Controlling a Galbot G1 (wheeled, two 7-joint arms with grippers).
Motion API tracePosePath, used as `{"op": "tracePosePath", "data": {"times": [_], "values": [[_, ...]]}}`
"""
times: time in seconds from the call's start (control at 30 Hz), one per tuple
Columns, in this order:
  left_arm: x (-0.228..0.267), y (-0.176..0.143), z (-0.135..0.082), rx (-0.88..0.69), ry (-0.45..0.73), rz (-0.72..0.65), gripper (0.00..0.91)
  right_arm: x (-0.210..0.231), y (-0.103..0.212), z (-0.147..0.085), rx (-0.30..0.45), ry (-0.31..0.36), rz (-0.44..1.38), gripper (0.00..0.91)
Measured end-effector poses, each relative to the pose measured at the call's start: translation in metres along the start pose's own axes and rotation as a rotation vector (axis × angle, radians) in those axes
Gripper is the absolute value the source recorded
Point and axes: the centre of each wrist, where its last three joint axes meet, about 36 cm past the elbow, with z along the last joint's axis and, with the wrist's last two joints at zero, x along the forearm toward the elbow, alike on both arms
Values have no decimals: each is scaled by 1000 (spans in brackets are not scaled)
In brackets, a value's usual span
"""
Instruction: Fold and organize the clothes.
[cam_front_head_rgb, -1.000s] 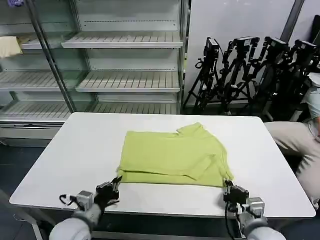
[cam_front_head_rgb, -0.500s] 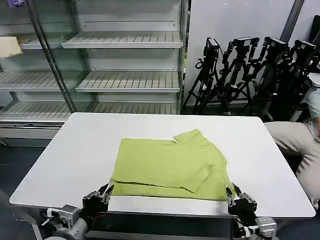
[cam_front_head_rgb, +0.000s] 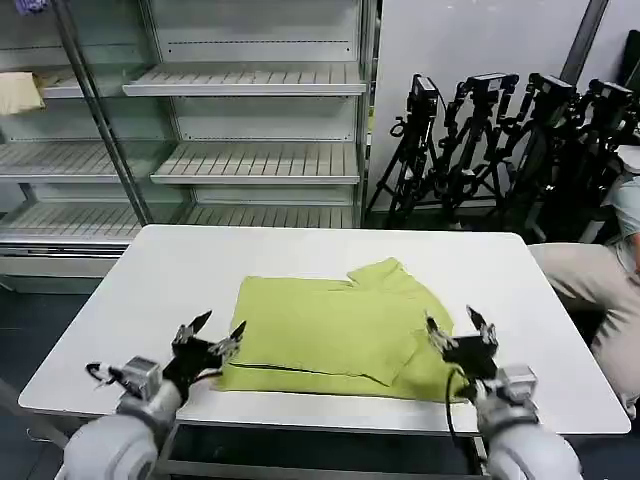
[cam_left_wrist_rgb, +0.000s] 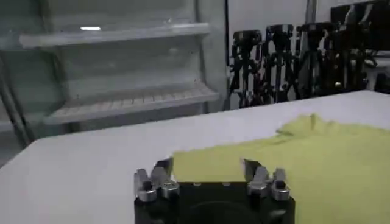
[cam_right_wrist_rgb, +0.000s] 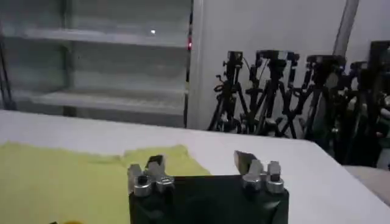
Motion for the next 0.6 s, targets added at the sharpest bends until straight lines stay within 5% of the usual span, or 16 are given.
{"op": "tracePosePath", "data": {"times": [0.6], "values": [[-125,38,-8,-2,87,-11,907,-153,11,-12,-40,94,47,907]]}}
